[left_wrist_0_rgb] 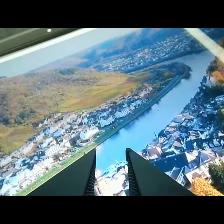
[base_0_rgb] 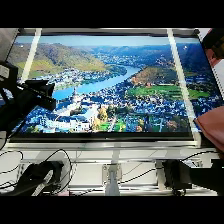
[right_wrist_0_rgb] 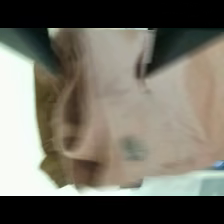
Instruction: Fold the clothes and pants, and hang the long-sleeved shirts on hangers.
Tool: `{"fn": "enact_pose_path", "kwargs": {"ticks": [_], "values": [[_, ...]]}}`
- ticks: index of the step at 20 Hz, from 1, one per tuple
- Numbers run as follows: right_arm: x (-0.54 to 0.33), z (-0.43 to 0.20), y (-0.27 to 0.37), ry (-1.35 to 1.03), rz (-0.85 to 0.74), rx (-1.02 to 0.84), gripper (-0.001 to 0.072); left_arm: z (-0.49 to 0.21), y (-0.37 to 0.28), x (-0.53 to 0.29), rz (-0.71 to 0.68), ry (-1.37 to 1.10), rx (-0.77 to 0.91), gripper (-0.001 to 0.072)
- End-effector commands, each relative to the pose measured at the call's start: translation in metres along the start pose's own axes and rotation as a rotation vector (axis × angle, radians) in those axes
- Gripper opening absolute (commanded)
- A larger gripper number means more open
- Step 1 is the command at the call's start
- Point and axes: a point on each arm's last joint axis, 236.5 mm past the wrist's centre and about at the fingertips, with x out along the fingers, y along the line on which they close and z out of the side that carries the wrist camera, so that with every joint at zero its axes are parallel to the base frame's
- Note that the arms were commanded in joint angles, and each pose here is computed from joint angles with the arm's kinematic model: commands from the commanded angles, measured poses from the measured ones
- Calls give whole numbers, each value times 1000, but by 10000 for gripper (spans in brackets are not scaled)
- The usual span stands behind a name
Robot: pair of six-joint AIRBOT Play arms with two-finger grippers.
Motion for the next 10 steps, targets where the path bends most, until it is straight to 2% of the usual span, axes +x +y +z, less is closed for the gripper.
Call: {"fn": "enact_pose_path", "kwargs": {"ticks": [1,2,4,5,6,7,10], "values": [[0,18,-5,-75,-17,37,684,0,1,0,3,0,4,237],[0,21,6,-87,21,38,671,0,1,0,3,0,4,237],[5,20,53,-89,125,-122,321,1,2,0,7,-4,7,218],[5,15,91,-92,204,-227,236,2,5,1,19,-10,18,56],[4,8,129,-100,282,-322,125,5,9,3,36,-20,26,10],[-1,-2,169,-114,356,-425,23,9,13,7,54,-39,12,10],[-30,-65,285,-120,574,-687,20,14,35,33,112,-80,-107,9]]}}
